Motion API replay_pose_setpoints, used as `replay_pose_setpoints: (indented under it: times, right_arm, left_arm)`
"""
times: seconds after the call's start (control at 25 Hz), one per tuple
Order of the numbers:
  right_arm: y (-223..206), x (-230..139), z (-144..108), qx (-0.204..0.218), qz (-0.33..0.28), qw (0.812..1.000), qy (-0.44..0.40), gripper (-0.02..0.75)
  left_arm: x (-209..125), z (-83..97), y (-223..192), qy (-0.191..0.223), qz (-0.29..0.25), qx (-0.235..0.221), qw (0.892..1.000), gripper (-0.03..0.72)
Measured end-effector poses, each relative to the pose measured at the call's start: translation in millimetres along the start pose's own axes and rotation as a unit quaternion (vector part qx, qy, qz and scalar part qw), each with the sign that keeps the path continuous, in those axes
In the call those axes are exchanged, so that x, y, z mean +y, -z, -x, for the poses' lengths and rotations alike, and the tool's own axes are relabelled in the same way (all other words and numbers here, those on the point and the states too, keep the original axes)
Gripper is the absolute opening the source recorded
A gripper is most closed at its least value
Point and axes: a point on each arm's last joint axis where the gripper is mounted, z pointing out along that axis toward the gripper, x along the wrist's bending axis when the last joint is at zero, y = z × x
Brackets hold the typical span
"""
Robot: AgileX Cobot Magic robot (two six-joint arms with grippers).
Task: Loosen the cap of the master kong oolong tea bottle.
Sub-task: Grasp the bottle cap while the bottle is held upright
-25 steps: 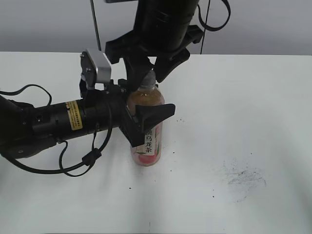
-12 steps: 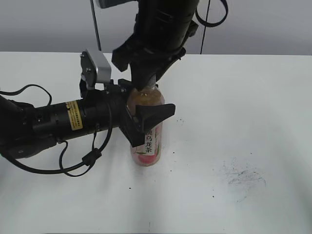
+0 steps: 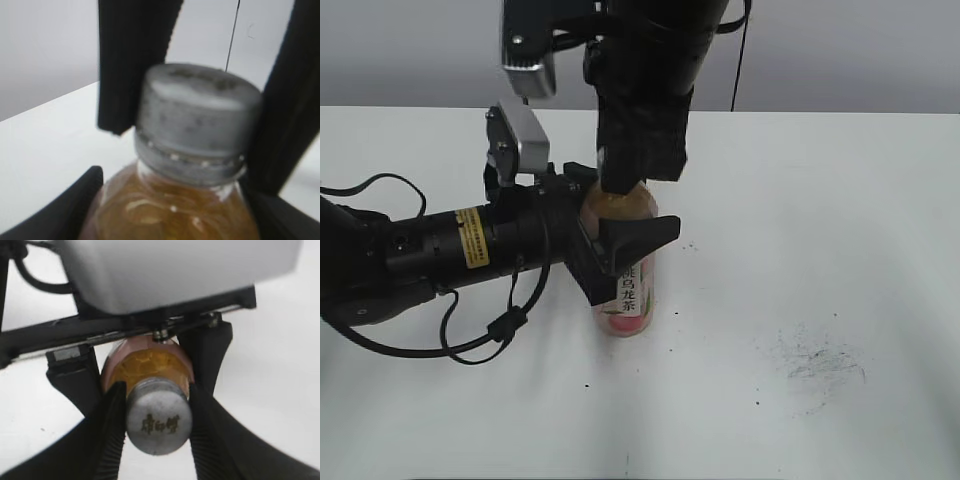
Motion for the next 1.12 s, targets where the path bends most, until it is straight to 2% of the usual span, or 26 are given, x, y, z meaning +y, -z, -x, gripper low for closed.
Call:
replay_pose_setpoints:
  times: [0.08,0.16,0.28,0.44,0.6,0.72,0.8,0.92,1.0,1.12]
  right_arm:
    - [0.1,1.0,-0.5,0.003,0.008,0.995,0.095,0.282]
    - [0.2,2.3,-1.5,0.006,0.016,0.978,0.208,0.285]
    - [0.2,3.2,-2.7,0.008,0.024,0.937,0.347,0.292]
    - [0.1,3.7,-3.4,0.007,0.025,0.869,0.495,0.279]
    - [0.0,3.9,-3.6,0.004,0.023,0.803,0.596,0.162]
    - [0.0,3.4,-3.4,0.004,0.020,0.782,0.623,0.144]
    - [0.0,3.1,-3.3,0.005,0.019,0.786,0.617,0.144]
    - [0.0,3.1,-3.3,0.006,0.018,0.817,0.576,0.157]
    - [-0.1,3.2,-3.2,0.007,0.017,0.850,0.526,0.173]
    - [4.4,4.0,-4.1,0.004,0.019,0.911,0.412,0.227]
  left_arm:
    - [0.0,0.6,-0.2,-0.003,0.000,-0.002,1.000,0.447]
    - [0.0,0.6,-0.2,-0.004,0.000,-0.002,1.000,0.447]
    - [-0.1,0.6,-0.2,-0.005,-0.001,-0.002,1.000,0.447]
    - [0.0,-0.4,-0.2,0.000,0.000,0.003,1.000,0.447]
    - [-0.1,-2.9,-0.1,0.015,0.000,0.017,1.000,0.447]
    - [-0.1,-3.5,0.1,0.018,0.000,0.019,1.000,0.447]
    - [-0.1,-3.6,0.1,0.018,0.000,0.020,1.000,0.447]
    - [-0.2,-3.7,0.1,0.018,-0.001,0.020,1.000,0.447]
    - [-0.3,-3.8,0.0,0.018,0.000,0.020,1.000,0.447]
    - [-0.3,-3.8,0.0,0.018,0.000,0.020,1.000,0.447]
